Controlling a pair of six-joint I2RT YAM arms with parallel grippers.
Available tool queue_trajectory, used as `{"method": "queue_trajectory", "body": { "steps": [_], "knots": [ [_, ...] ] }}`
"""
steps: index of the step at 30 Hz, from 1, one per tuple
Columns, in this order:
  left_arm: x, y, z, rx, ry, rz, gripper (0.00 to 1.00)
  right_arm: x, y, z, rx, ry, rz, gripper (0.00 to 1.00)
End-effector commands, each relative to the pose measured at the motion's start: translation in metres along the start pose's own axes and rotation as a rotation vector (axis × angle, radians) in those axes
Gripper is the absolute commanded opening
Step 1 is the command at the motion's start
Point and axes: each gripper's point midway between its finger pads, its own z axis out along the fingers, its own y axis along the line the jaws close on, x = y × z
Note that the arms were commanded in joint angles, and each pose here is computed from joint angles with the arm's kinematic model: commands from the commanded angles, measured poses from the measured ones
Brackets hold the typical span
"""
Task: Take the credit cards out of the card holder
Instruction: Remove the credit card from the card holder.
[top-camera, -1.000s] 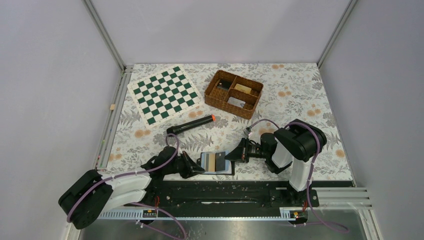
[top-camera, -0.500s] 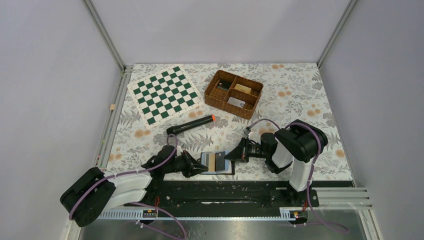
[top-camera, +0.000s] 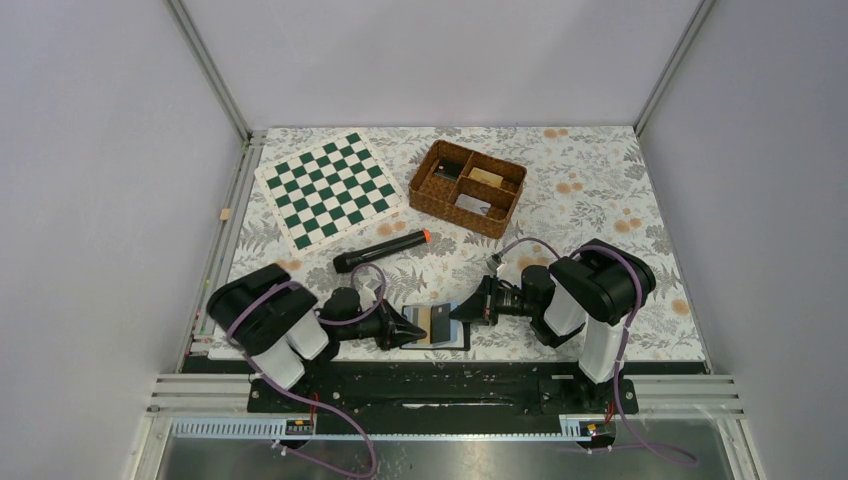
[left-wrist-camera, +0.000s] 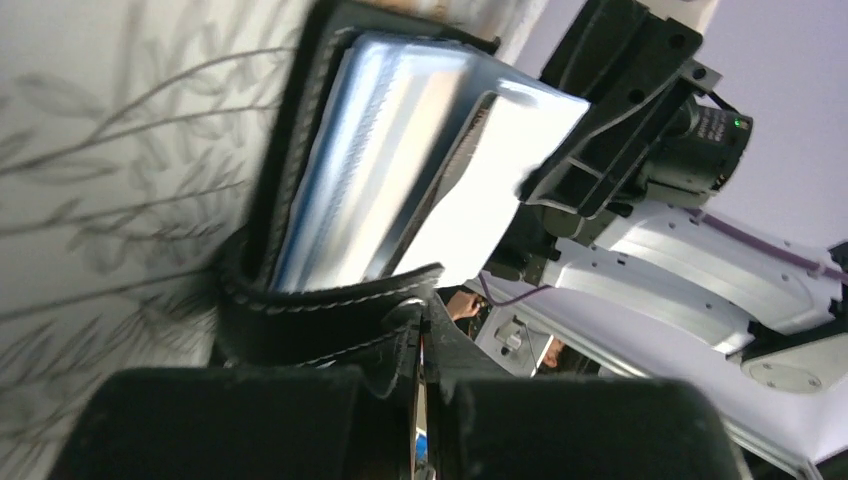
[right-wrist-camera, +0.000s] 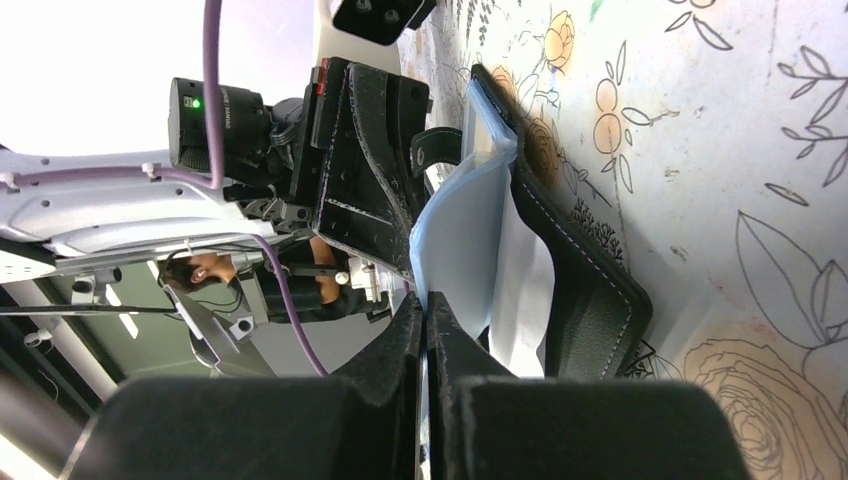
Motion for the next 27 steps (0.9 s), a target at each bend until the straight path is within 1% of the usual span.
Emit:
{"method": "queue_trajectory", "body": {
  "steps": [1,4,8,9,11,13,14,15,20,27],
  "knots": [
    [0.013,-0.03,-0.003,0.161,0.091,0.046,0.0,0.001,0.008,-0.002,-0.034,0.013,-0.041,0.0],
    [0.01,-0.018,0.0,0.128,0.076,0.054,0.0,0.002,0.008,-0.002,-0.034,0.019,-0.041,0.0],
    [0.006,-0.018,0.0,0.135,0.046,0.09,0.01,0.002,0.005,-0.002,-0.03,0.023,-0.038,0.0],
    [0.004,-0.018,0.0,0.133,0.036,0.097,0.03,0.002,0.005,-0.001,-0.028,0.024,-0.036,0.02],
    [0.002,-0.016,0.001,0.129,0.022,0.113,0.07,0.002,0.004,-0.001,-0.024,0.022,-0.029,0.11],
    [-0.001,-0.014,0.003,0.125,0.01,0.131,0.12,0.001,0.003,-0.001,-0.021,0.015,-0.024,0.21],
    [-0.002,-0.013,0.004,0.124,0.004,0.145,0.14,0.001,0.004,-0.001,-0.021,0.012,-0.023,0.29],
    [-0.004,-0.012,0.004,0.122,-0.003,0.155,0.16,0.0,0.004,-0.001,-0.02,0.009,-0.024,0.33],
    [-0.01,-0.01,0.005,0.119,-0.042,0.208,0.22,0.0,-0.004,0.001,0.001,0.002,-0.001,0.41],
    [-0.014,-0.004,0.007,0.098,-0.063,0.249,0.24,0.005,-0.009,0.008,0.015,0.019,0.007,0.43]
  ]
}}
